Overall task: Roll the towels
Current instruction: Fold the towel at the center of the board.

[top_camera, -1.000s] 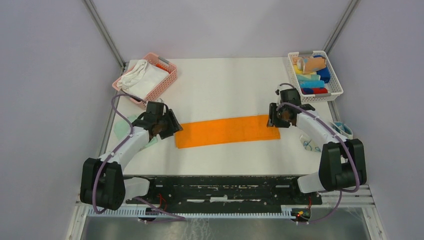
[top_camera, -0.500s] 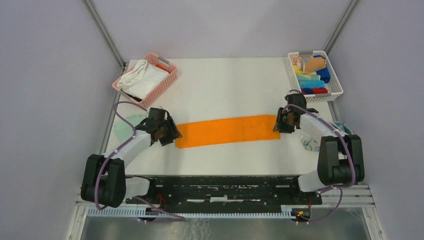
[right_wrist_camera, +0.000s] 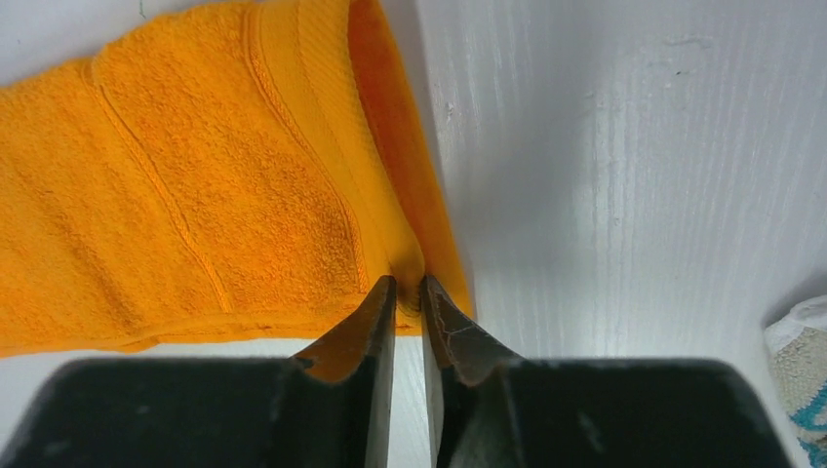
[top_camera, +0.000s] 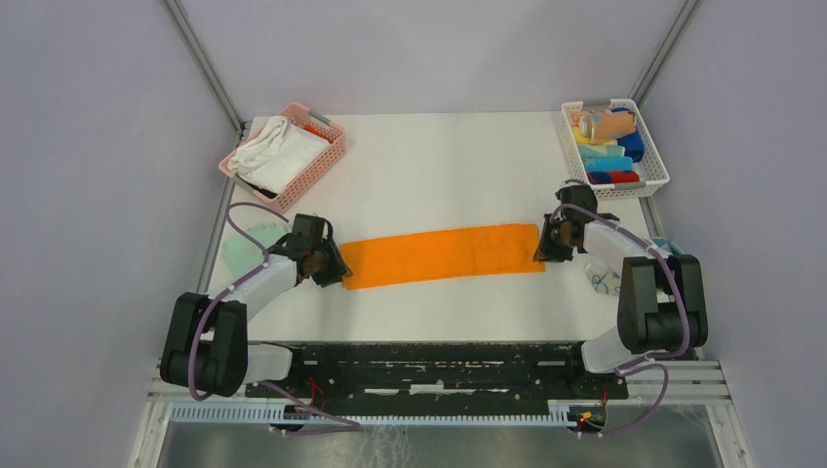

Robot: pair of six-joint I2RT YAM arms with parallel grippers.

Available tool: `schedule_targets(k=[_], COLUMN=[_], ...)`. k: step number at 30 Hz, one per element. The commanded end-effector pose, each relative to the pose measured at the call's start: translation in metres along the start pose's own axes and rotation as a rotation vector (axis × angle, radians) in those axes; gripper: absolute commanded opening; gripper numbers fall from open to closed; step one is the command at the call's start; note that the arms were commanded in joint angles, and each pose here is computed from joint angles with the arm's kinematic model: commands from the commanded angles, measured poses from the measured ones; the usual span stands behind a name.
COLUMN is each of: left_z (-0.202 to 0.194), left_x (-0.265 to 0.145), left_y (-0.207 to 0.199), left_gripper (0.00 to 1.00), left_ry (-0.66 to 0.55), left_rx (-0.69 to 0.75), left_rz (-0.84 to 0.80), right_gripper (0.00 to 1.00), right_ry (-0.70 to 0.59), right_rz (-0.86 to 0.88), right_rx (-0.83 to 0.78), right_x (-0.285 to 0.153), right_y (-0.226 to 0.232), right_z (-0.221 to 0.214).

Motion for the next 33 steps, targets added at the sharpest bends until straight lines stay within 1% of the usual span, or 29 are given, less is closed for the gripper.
schedule_targets(k=[1,5,8,11,19,24,27,30,33], left_z=[0.006,0.012,0.017,0.021,0.040,0.040,0.033,0.020,0.007], left_x=[-0.002,-0.007,-0.013,-0.019,-0.036,-0.049,-0.051,-0.042,-0.029], left_y=[-0.005,-0.007,-0.009,-0.011,-0.016,-0.019,-0.016,-0.012,-0.010], left_gripper=[0.33,0.18,0.10,0.04,0.03,0.03,0.03,0.03,0.03], left_ry=[-0.037,-0.056,-0.075,-0.092,-0.132,-0.130,-0.111,-0.061,-0.009], left_rx=[-0.010,0.001,0.010,0.016,0.058,0.058,0.051,0.038,0.010], left_rz=[-0.022,-0.019,-0.017,-0.019,0.020,0.002,0.003,-0.006,-0.045], right_gripper=[0.20,0.10,0.01,0.00,0.00,0.00,0.00,0.00,0.00], right_ry=[-0.047,-0.076,-0.091,-0.102,-0.125,-0.128,-0.107,-0.070,0.010], right_rz=[0.046,0.055,0.056,0.062,0.045,-0.001,-0.034,-0.094,-0.137], right_rx=[0.006,-0.007,-0.010,-0.007,-0.008,-0.006,0.020,0.064,0.117], right_x=[-0.010,-0.023,-0.029,-0.033,-0.045,-0.062,-0.065,-0.057,-0.044], right_y=[0.007,0.011,0.013,0.015,0.015,0.007,0.001,-0.006,-0.011], right_z=[0.008,0.015,0.019,0.021,0.027,0.024,0.016,0.008,0.001])
Point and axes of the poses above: each gripper's point midway between its finger pads, its own x axis out along the fingers, its own y axis along the line the jaws close on, z = x × y, the point moved 10 cm from there along -x, back along the fingers, and after that the axes turned 11 degrees about x, right-handed, at the moved point
